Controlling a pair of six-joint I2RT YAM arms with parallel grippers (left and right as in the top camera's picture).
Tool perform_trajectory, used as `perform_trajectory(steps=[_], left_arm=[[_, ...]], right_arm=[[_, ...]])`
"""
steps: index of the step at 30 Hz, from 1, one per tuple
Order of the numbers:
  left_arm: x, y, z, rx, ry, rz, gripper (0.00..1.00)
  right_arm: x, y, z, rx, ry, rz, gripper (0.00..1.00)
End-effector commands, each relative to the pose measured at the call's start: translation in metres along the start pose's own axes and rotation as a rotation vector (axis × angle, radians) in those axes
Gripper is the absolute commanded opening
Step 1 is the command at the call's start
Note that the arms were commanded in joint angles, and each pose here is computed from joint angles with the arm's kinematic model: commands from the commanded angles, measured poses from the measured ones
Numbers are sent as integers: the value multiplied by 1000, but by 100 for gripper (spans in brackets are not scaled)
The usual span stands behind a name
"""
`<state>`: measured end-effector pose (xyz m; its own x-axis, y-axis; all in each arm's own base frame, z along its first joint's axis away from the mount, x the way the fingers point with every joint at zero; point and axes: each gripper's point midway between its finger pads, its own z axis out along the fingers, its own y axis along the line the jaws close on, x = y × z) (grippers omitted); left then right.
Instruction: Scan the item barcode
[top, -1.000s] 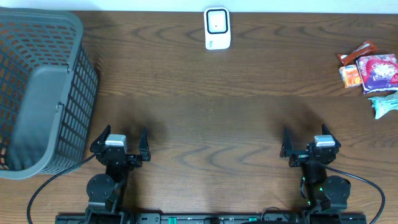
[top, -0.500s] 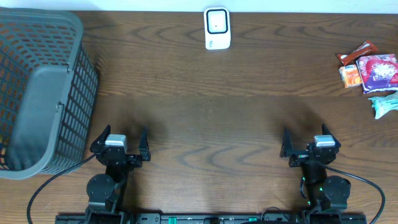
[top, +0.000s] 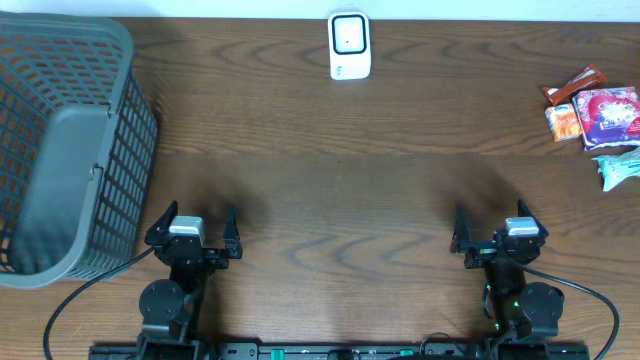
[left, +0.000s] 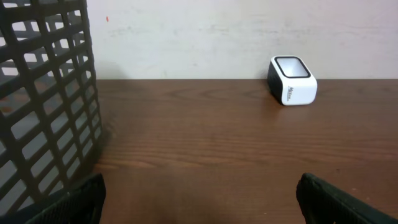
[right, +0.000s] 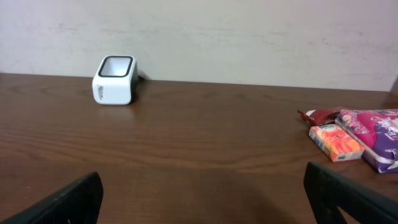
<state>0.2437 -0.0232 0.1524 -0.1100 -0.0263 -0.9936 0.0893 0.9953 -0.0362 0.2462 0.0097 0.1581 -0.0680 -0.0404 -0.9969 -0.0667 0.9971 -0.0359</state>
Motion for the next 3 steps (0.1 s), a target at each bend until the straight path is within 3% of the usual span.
perform_trajectory(steps=[1, 3], left_arm=[[16, 7, 1, -35, 48, -1, 98], [16, 7, 1, -35, 48, -1, 98]], right_arm=[[1, -3, 0, 11, 1, -15, 99], [1, -3, 0, 11, 1, -15, 99]])
